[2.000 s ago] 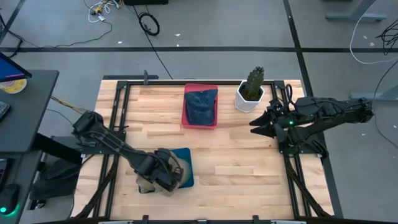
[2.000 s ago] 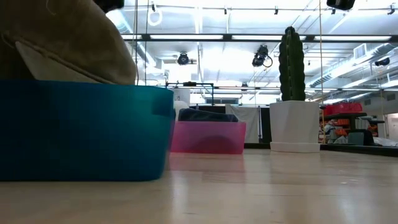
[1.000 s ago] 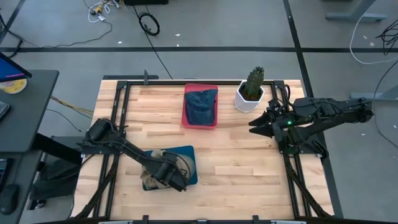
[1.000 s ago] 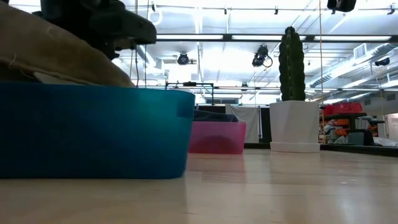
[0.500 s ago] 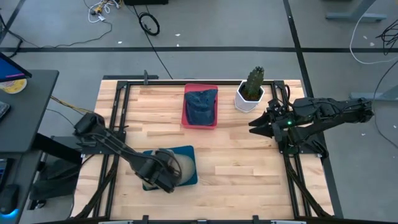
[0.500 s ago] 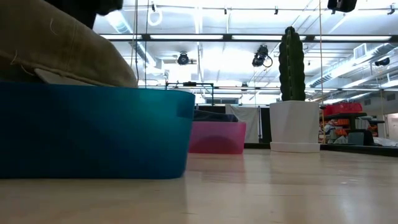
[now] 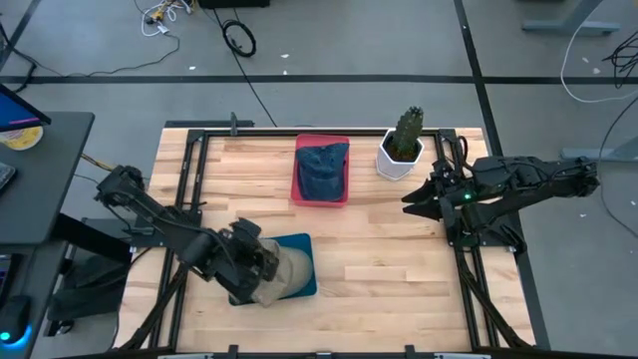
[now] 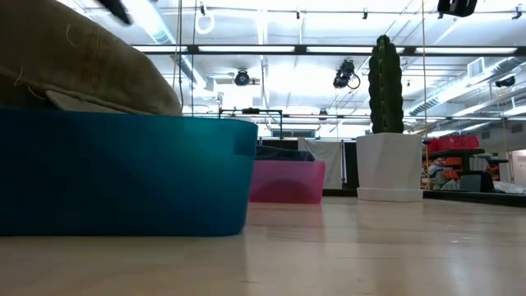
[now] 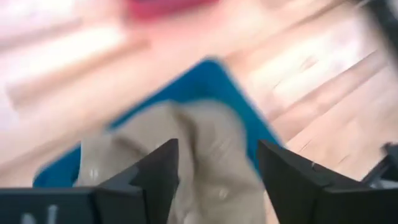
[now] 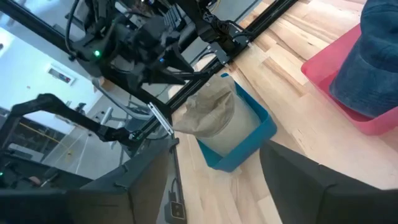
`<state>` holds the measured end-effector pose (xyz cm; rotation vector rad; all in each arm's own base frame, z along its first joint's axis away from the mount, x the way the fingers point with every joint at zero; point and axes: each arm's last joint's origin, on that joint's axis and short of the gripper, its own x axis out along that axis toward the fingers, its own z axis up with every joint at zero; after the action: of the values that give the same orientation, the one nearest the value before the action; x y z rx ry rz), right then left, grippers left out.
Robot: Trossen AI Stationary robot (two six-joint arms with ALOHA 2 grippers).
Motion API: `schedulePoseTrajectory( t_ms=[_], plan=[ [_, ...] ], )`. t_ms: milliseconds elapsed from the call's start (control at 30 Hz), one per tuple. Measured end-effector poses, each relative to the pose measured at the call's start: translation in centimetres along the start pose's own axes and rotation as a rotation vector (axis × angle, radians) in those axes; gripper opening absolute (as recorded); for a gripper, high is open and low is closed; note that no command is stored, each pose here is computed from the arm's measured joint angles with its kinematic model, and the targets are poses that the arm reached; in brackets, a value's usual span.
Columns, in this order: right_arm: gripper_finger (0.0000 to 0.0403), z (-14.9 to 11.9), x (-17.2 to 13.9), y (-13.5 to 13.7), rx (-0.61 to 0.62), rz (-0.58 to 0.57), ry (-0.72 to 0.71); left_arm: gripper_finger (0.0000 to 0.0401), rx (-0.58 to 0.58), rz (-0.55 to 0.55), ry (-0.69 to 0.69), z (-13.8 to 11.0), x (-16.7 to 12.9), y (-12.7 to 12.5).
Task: Pick & Place hat
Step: Return to Home Position
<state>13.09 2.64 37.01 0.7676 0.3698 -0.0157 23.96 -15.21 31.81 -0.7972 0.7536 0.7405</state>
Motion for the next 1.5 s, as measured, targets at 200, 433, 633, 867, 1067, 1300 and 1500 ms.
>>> schedulePoseTrajectory(
  t_ms=[200,433,633,867,1067,1300,1500],
  plan=[
    [0.021,-0.2,-1.1,-0.3,0.021,-0.004,0.004,0.0154,0.149,-0.164,-0.233,1.8,-2.3,-0.4],
    [0.0102,-1.0,-2.4,-1.4,0.077,-0.079,0.067,0.0049,0.344,-0.189,-0.426,3.8,-3.3,-1.0],
    [0.0008,-1.0,-2.5,-1.4,0.109,-0.074,0.057,0.0006,0.459,-0.134,-0.485,5.8,-2.5,-1.4],
    [0.0006,-0.7,-2.5,-1.3,0.12,-0.091,-0.005,0.0003,0.673,-0.25,-0.523,9.0,-1.0,-3.6],
    [0.0003,-0.4,-2.5,-1.3,0.097,-0.109,-0.062,0.0003,0.839,-0.439,-0.623,13.1,-0.5,-4.5],
    [0.0002,-0.3,-2.4,-1.2,0.094,-0.12,-0.078,0.0003,0.907,-0.566,-0.656,16.6,0.4,-3.8],
    [0.0001,-0.3,-1.7,-1.2,0.077,-0.154,-0.079,0.0003,0.883,-0.67,-0.695,18.3,1.8,-3.5]
  ],
)
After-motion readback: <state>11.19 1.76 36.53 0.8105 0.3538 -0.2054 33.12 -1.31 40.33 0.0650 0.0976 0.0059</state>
